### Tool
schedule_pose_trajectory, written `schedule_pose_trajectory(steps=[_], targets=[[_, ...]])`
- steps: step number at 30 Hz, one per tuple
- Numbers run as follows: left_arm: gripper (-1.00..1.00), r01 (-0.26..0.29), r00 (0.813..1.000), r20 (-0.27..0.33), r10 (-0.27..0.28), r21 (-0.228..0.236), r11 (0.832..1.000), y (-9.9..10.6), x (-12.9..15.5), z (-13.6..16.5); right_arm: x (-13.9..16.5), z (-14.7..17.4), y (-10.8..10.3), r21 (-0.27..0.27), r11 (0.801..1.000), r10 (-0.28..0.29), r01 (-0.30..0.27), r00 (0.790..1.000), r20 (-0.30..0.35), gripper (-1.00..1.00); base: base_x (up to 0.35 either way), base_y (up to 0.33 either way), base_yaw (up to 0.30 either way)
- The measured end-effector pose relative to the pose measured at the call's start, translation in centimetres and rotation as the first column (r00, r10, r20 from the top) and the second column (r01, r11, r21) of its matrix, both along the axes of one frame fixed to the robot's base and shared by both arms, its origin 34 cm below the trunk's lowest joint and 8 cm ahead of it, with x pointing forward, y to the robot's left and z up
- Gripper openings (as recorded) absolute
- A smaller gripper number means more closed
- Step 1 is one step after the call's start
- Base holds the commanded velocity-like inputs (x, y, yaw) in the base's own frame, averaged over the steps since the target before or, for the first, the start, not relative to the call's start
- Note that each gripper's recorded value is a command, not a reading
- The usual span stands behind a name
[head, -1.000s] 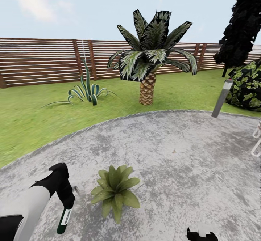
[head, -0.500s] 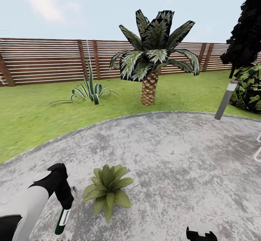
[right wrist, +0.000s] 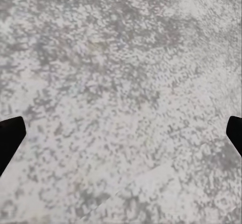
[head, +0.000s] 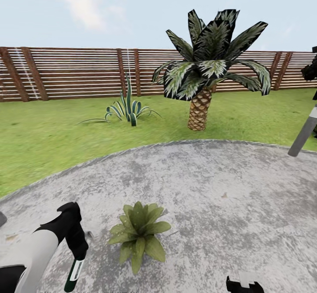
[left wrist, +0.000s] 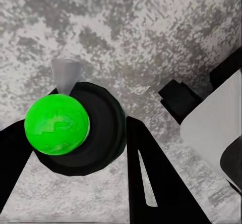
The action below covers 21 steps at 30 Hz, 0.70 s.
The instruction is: Pick up the pesticide atomizer in the garden and spray insectifuge to fully cover both potted plants in the garden.
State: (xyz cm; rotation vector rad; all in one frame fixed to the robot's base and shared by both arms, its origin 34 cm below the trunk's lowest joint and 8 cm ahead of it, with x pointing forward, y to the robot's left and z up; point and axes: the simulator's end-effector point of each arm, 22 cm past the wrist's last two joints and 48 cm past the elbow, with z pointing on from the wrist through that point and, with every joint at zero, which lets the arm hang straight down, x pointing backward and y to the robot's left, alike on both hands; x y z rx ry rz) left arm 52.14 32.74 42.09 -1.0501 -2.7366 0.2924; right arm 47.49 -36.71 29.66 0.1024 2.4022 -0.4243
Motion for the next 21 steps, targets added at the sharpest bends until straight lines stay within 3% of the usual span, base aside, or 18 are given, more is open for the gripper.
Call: schedule_pose_trajectory(steps=[5,11,21], targets=[[-1.00,-0.005,1.000,-0.009,0.005,0.003,1.000,0.35,-0.56,-0.28,0.02,0.01,0.01,0.000,1.000,0.001,-0.001,1.000,0.000,1.00,0.043,-0.043,0.278],[-1.00,-0.005,1.000,-0.002,0.005,0.000,1.000,0.24,-0.34,-0.14,0.01,0.02,0.00,-0.001,1.000,0.001,-0.001,1.000,0.000,1.00,0.186,-0.196,0.277],[-1.00,-0.004,1.000,0.004,0.004,0.003,1.000,0.32,-0.12,-0.07,0.11,0.07,0.05,0.000,1.000,0.000,0.000,1.000,0.004,1.00,0.002,-0.214,0.035]])
